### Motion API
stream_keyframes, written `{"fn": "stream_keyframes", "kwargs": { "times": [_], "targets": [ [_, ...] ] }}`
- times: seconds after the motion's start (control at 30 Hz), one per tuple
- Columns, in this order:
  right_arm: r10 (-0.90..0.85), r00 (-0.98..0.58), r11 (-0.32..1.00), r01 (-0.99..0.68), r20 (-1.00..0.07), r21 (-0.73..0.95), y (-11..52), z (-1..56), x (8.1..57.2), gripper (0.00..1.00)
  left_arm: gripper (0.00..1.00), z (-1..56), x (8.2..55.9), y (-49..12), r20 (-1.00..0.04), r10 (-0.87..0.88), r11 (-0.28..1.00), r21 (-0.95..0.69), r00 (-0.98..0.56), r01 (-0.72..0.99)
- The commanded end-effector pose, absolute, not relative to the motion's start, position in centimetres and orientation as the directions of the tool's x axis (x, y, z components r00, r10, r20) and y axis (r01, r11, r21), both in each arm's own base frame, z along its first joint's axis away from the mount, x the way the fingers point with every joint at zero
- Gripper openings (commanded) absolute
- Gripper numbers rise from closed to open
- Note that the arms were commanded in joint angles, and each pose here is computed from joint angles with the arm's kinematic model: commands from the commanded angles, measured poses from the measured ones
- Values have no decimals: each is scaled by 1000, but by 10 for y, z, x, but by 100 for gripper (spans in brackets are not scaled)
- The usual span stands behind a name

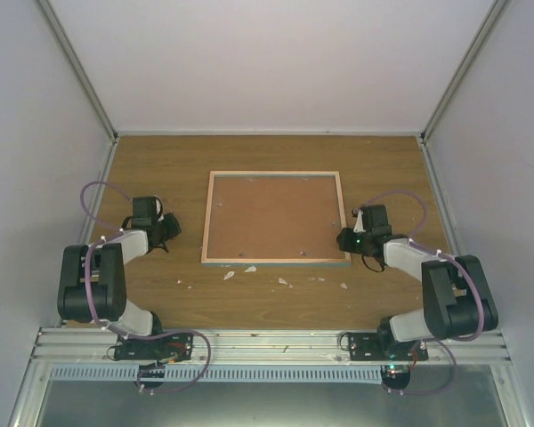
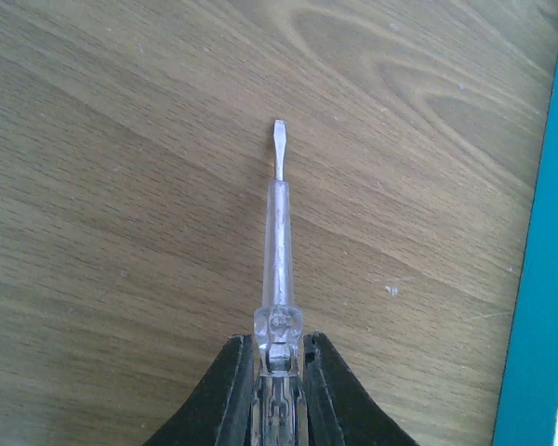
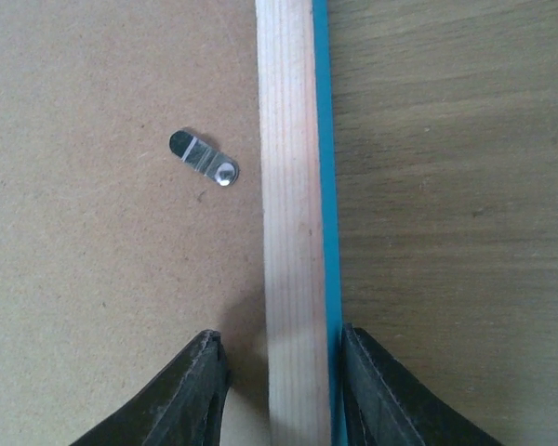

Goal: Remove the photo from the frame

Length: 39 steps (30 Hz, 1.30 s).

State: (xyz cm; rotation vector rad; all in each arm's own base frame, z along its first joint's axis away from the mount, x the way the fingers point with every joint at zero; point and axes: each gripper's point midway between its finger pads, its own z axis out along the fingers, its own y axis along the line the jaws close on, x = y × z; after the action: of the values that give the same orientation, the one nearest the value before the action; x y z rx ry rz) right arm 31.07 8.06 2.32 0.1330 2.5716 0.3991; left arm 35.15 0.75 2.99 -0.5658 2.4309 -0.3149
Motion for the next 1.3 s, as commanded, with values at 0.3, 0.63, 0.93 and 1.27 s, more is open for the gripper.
{"fn": "stream_keyframes", "kwargs": {
  "times": [0.3,0.63,0.93,1.27],
  "targets": [
    [170,-849,940,-12,-500,340,85,35,304,41,29,24,352,14,-486,-476,877,-320,-733,-358],
    [146,-837,941,-46,-527,334,95,53,298,53,54,58,347,-6,-525,-446,891,-341,-725,-301],
    [51,-813,941,-156,-579,302,130,73,290,71,67,63,329,-81,-529,-233,954,-286,-816,-88],
    [-99,-746,922,-319,-659,222,172,93,281,87,63,36,324,-110,-475,-113,974,-225,-873,-4]
  ]
}}
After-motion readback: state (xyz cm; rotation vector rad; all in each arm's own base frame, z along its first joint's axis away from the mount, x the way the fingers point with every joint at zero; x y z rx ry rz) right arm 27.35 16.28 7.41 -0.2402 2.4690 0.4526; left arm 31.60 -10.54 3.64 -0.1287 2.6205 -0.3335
